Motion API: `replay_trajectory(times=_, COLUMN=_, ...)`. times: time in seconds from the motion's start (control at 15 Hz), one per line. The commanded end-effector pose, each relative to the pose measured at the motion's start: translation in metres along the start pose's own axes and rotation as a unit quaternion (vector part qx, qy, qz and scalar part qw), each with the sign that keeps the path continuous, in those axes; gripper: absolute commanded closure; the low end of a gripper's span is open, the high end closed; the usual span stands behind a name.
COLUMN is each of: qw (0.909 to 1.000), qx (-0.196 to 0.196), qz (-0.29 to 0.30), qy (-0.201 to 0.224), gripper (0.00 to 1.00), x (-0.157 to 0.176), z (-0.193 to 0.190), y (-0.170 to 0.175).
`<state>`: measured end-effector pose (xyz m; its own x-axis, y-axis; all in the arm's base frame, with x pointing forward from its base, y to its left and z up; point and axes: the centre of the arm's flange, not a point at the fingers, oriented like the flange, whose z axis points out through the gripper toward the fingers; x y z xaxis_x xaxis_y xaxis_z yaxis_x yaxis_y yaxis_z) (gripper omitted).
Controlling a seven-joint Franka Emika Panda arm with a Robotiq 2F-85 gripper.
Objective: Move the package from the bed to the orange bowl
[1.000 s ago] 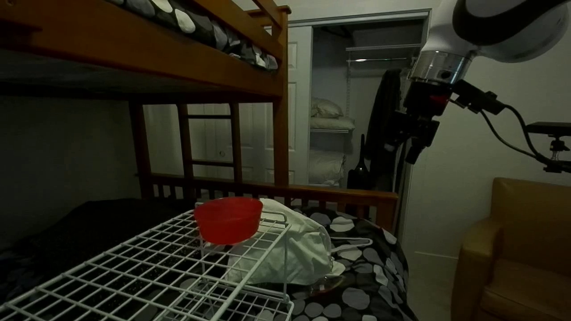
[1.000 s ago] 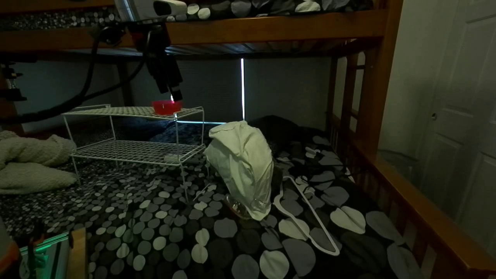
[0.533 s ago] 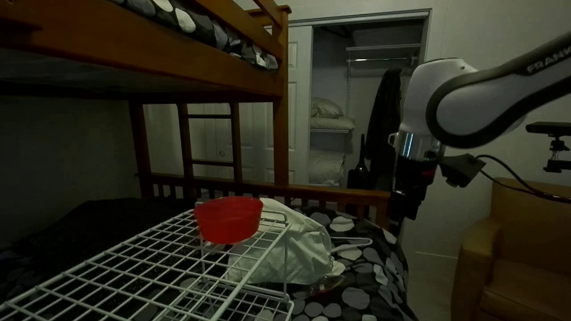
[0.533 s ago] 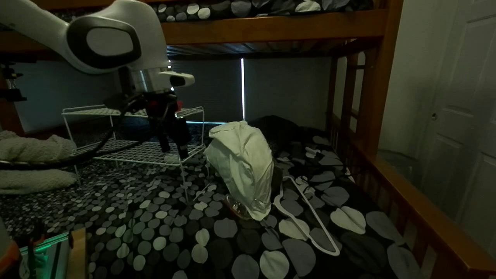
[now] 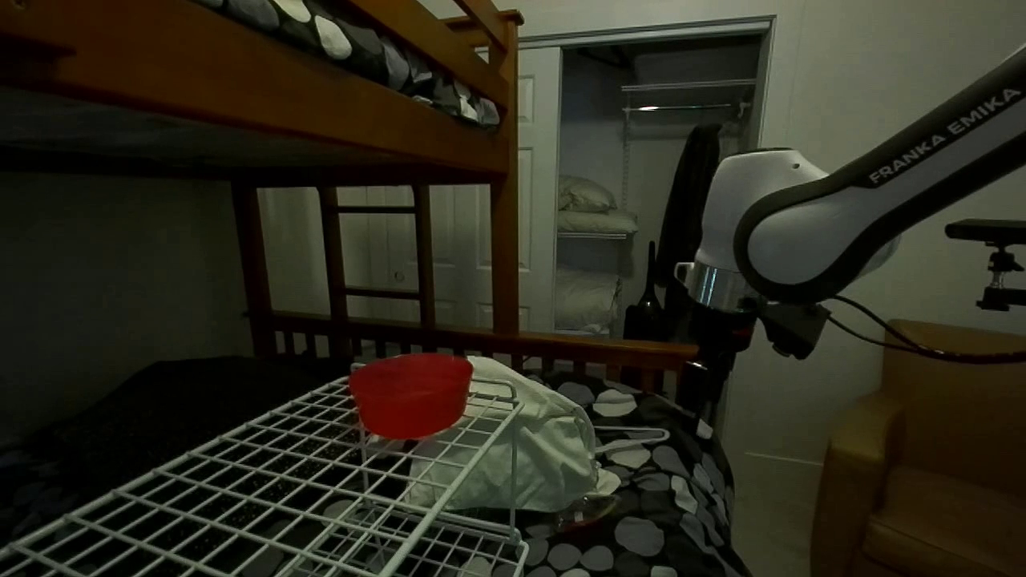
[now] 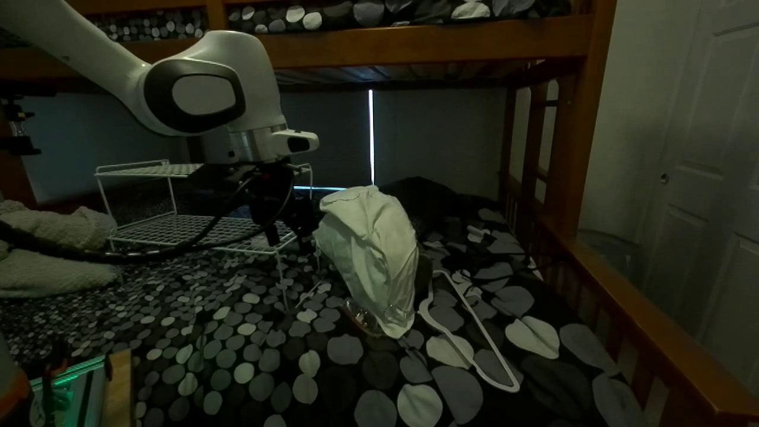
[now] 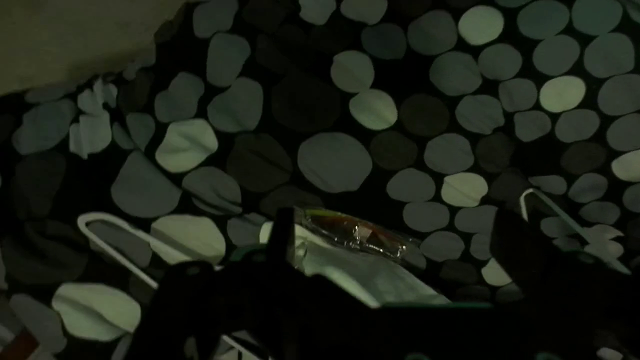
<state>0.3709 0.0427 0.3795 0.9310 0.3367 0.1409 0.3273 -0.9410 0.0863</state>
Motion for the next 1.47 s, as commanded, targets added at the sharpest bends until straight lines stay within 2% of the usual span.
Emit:
replay_trajectory(times=0.0, qw=0.9948, qx=-0.015, qz=-0.096, qy=0.031, gripper=0.0, x=-0.006, z=0.043, y=0.015)
replay_trajectory(times=0.2, qw=0.9827, qx=0.01, qz=-0.171, qy=0.071, gripper=0.0, x=0.006, z=0.08, y=0.028)
replay_trajectory(times=0.33, qw=0.9734, qx=0.033, qz=-0.212, qy=0.08, gripper=0.0, x=0.01, z=0.116, y=0.037)
replay_trajectory(times=0.47, qw=0.9679, qx=0.056, qz=-0.241, qy=0.045, gripper=0.0, x=0.009, z=0.159, y=0.042)
replay_trajectory(times=0.53, qw=0.9724, qx=0.059, qz=-0.225, qy=0.015, gripper=0.0, x=0.008, z=0.175, y=0.041)
replay_trajectory(times=0.6, qw=0.9746, qx=0.037, qz=-0.217, qy=0.042, gripper=0.0, x=0.009, z=0.126, y=0.024)
replay_trajectory(times=0.8, qw=0.9736, qx=0.048, qz=-0.223, qy=0.009, gripper=0.0, x=0.0, z=0.156, y=0.028)
replay_trajectory(times=0.93, qw=0.9716, qx=0.037, qz=-0.234, qy=0.0, gripper=0.0, x=-0.006, z=0.166, y=0.034)
replay_trajectory(times=1.0, qw=0.9674, qx=0.033, qz=-0.251, qy=0.003, gripper=0.0, x=-0.011, z=0.179, y=0.043)
replay_trajectory(times=1.13, qw=0.9616, qx=0.017, qz=-0.273, qy=-0.017, gripper=0.0, x=-0.017, z=0.201, y=0.063)
replay_trajectory(times=1.27, qw=0.9582, qx=-0.006, qz=-0.286, qy=-0.014, gripper=0.0, x=-0.022, z=0.213, y=0.08)
replay_trajectory(times=1.4, qw=0.9582, qx=-0.029, qz=-0.284, qy=0.016, gripper=0.0, x=-0.016, z=0.218, y=0.092)
